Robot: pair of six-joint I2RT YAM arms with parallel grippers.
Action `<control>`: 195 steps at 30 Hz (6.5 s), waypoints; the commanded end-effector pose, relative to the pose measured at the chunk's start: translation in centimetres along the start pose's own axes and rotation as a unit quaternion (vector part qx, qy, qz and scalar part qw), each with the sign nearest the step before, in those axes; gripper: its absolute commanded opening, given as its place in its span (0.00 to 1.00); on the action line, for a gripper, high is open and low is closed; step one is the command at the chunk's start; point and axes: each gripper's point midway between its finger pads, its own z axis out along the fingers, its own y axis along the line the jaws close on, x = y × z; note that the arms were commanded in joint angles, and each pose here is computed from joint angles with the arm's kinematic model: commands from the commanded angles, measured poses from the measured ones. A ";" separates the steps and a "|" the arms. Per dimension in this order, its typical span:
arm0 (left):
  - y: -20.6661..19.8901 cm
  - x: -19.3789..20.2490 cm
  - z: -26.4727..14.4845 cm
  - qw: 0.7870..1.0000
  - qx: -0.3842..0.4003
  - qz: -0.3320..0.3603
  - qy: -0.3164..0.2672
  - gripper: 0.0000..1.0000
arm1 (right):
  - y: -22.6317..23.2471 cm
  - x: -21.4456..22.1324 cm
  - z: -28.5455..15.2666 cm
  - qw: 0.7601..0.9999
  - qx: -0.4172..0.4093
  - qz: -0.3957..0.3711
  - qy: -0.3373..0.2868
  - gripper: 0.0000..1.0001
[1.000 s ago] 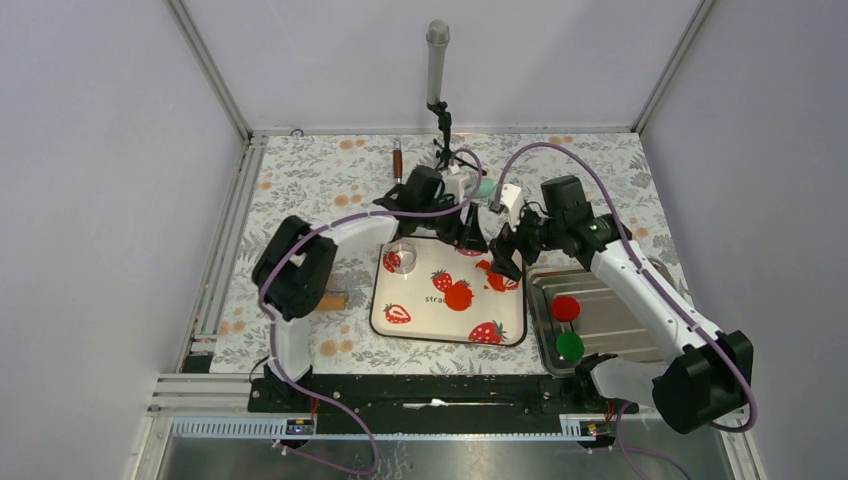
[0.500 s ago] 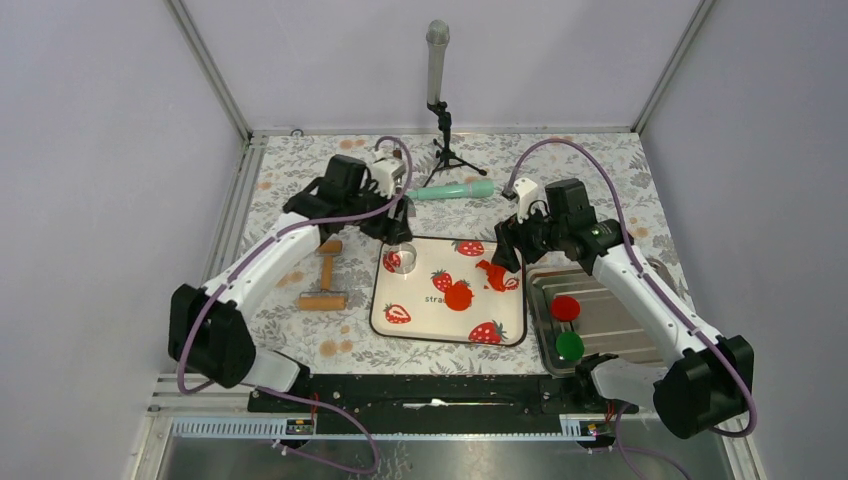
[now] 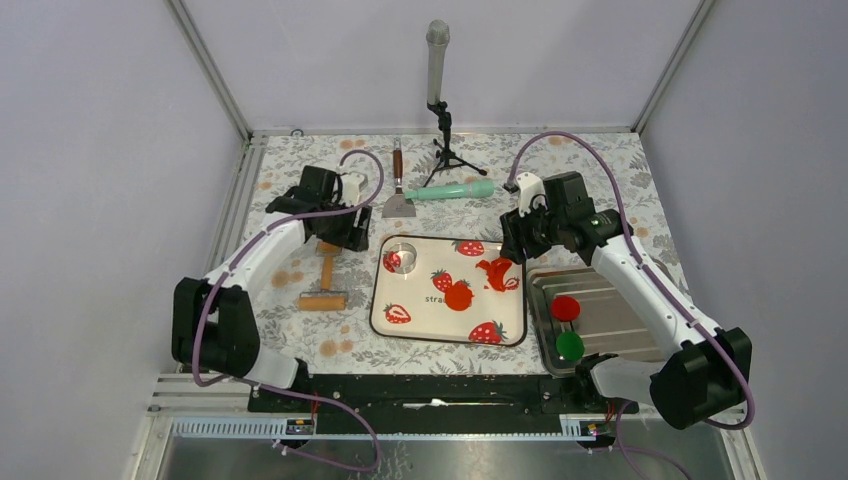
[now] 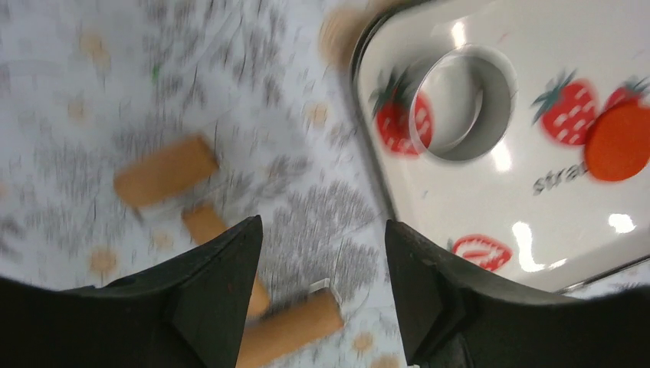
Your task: Roll out the dumpling wrappers from the dough
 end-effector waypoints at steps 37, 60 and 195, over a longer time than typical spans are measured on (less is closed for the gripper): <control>4.9 -27.4 17.6 0.952 0.059 -0.203 -0.219 0.41 | -2.4 -3.7 -0.6 0.997 0.043 -0.022 0.055 0.66; -7.6 -20.8 -8.1 0.915 0.210 0.106 -0.329 0.00 | 0.4 -10.1 -1.5 0.997 -0.014 0.015 -0.080 0.68; -25.9 -4.3 3.6 0.865 0.366 0.307 -0.155 0.00 | 5.9 -2.4 6.4 0.936 -0.260 0.237 0.025 0.26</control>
